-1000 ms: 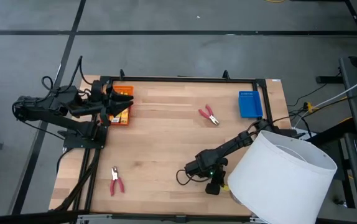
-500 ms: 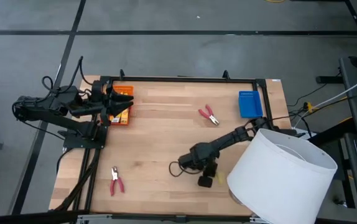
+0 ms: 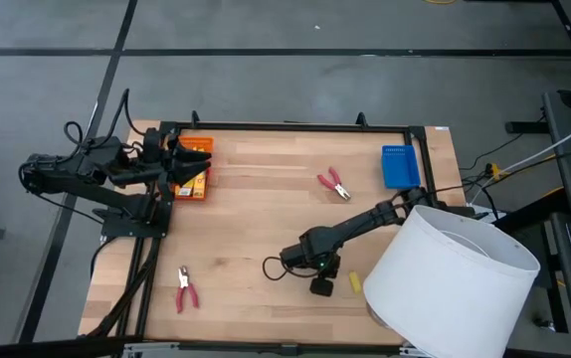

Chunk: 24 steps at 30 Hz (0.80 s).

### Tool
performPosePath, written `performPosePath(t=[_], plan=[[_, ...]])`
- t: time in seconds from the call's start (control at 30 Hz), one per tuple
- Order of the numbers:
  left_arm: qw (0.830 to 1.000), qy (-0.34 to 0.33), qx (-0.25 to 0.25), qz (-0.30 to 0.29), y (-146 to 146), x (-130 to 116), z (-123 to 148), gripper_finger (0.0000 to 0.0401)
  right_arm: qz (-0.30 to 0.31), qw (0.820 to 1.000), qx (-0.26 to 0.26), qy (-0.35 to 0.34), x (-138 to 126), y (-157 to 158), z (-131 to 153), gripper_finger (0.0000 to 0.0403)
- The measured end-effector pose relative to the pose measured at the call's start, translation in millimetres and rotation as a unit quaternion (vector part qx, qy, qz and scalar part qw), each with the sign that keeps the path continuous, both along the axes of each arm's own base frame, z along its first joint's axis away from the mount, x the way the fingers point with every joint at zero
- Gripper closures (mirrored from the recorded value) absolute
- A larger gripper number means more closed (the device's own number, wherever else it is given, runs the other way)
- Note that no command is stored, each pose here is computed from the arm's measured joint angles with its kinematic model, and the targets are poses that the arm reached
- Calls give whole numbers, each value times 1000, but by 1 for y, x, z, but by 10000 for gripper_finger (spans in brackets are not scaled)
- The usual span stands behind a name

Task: Pick & Place School Supplies
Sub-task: Put the yellow eraser into the orange bin

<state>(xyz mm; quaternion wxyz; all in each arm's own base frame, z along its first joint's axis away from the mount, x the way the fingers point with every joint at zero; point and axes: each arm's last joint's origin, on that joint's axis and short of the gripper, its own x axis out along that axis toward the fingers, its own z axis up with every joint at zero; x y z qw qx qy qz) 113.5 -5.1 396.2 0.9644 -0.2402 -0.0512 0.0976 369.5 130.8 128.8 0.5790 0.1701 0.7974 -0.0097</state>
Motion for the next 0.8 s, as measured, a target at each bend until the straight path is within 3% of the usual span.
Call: performPosePath(t=[0.13, 0.3, 0.5, 0.63, 0.8], plan=[[1000, 1, 4, 0, 0, 0, 0, 258, -22, 999, -19, 16, -2, -3, 1, 355], [1000, 1, 9, -4, 0, 0, 0, 258, -47, 996, -66, 38, -6, -7, 3, 254], [1000, 2, 13, -13, -1, 0, 0, 258, -111, 990, -58, 65, -5, -12, 4, 146], [1000, 1, 15, -16, -1, -1, 0, 258, -141, 984, -63, 90, -8, -12, 5, 127], [999, -3, 19, -25, -1, -3, 1, 258, -154, 979, -55, 119, -15, -6, 2, 146]])
